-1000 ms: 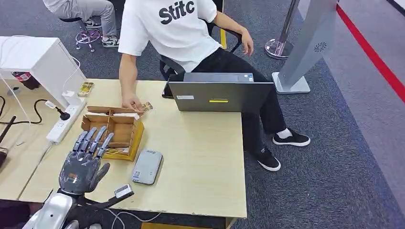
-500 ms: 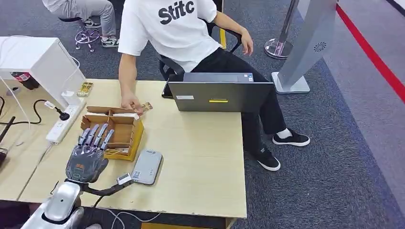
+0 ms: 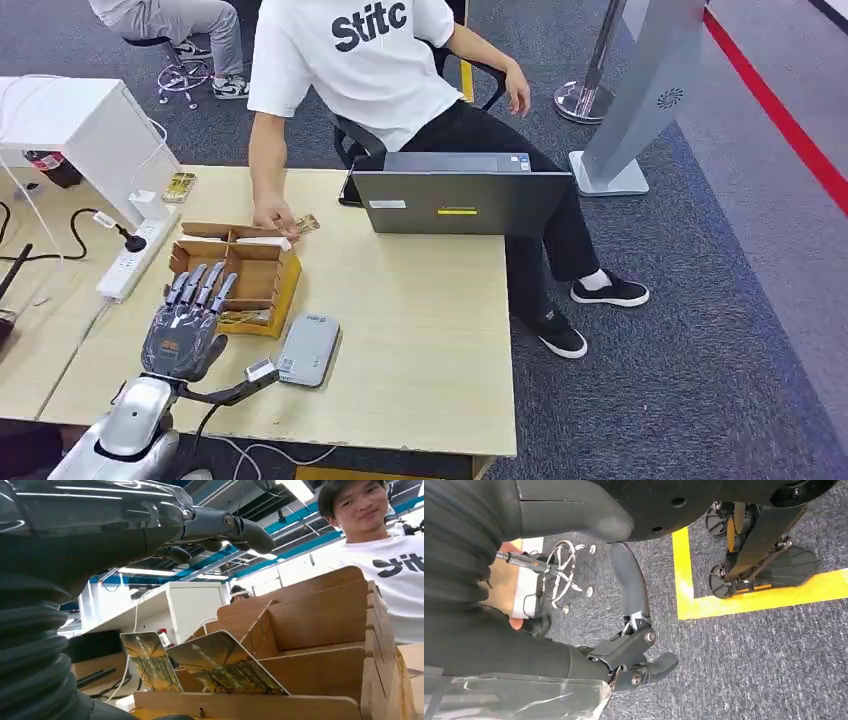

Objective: Pass the card to the sensor for recognition and then transmit it.

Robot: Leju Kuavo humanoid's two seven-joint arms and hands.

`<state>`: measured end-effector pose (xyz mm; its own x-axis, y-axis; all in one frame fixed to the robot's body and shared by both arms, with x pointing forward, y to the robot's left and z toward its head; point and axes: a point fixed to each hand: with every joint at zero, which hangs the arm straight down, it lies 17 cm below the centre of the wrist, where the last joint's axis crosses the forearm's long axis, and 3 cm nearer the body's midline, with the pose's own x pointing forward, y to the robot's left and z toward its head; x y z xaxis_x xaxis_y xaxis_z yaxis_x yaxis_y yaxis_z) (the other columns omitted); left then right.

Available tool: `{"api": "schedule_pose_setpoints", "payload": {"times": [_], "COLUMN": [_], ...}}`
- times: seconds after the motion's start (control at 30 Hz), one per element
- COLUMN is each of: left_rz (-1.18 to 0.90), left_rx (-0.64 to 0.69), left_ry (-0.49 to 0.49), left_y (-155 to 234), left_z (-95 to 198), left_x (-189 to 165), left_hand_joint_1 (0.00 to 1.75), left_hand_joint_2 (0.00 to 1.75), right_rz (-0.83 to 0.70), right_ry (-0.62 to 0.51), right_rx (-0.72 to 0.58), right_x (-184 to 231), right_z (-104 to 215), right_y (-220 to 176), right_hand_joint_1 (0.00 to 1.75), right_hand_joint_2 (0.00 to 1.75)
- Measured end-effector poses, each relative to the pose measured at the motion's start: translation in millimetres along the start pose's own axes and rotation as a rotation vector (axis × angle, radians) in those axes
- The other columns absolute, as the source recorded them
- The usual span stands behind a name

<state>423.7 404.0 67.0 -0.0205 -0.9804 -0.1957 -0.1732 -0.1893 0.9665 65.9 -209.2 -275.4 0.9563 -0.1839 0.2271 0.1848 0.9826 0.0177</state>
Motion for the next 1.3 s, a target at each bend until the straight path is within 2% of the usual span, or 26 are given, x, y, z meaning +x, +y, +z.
{"api": "schedule_pose_setpoints", "payload": {"times": [0.93, 0.97, 1.3], "left_rz": [-0.002, -0.002, 0.123], "left_rx": [-0.013, -0.014, -0.004], "left_ry": [0.0, -0.001, -0.037], "left_y": [-5.4, -5.4, -2.6], "left_z": [1.5, 1.5, -1.7], "left_x": [-1.1, -0.8, 16.1], "left_hand_joint_1": [0.0, 1.75, 1.75], "left_hand_joint_2": [1.75, 1.75, 1.75], "right_rz": [0.0, 0.0, -0.005], "right_ry": [0.0, 0.0, -0.006], "right_rx": [0.0, 0.0, -0.007], "right_x": [0.1, 0.1, 2.7], "right_z": [0.0, 0.0, -0.4], "right_y": [0.0, 0.0, -1.0], "right_hand_joint_1": [0.0, 0.0, 0.0], "right_hand_joint_2": [1.75, 1.75, 1.75]}}
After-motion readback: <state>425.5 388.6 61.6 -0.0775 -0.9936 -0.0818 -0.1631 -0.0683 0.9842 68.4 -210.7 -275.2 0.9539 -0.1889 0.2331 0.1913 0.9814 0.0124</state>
